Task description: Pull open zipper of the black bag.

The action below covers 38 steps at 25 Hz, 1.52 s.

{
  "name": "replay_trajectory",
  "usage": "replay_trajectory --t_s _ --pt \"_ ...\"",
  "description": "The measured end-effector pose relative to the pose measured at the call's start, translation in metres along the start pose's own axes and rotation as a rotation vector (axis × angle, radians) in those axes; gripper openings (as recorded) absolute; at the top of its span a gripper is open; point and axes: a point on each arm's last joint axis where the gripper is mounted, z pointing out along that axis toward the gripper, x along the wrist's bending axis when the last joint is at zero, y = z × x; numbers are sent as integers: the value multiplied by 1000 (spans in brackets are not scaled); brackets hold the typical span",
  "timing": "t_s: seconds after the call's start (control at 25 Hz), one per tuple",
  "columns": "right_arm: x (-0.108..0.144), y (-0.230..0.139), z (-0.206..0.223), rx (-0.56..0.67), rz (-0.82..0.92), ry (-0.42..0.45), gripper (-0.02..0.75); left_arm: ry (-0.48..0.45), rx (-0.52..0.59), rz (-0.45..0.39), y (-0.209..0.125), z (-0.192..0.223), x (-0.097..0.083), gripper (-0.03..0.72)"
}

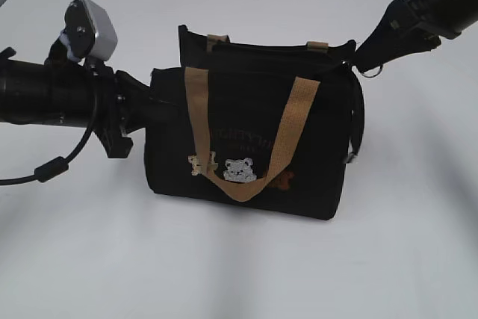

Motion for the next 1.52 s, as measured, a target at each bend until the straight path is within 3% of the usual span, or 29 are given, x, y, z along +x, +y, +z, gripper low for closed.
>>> replay_trajectory --t_s 0.12,0.24,0.32,0.48,0.6,0.76,0.96,1.16,1.28,1.52 --pt "0 0 0 2 35 2 90 6 9 -66 -1 0 0 87" --pt "1 -2 0 20 84 17 288 33 35 -222 -3 -2 3 252" --pt "5 -4 -1 55 134 51 365 31 56 -347 0 -8 2 369" --pt "10 -9 -2 116 231 102 370 8 125 -537 11 -25 -6 417" --pt "13 -10 -4 127 345 94 341 26 221 -677 16 -42 -13 379" --pt "35 -24 -11 181 389 39 310 117 359 -753 20 -71 -22 323" --pt "79 -65 -30 266 320 -87 305 276 405 -785 26 -117 -44 305" --pt "103 -134 -60 271 303 -259 305 395 403 -779 25 -171 -86 302" --pt "119 -175 -76 207 266 -333 304 482 336 -700 30 -210 -114 302" --pt "142 -235 -92 -66 156 -436 304 610 183 -593 25 -253 -154 276"
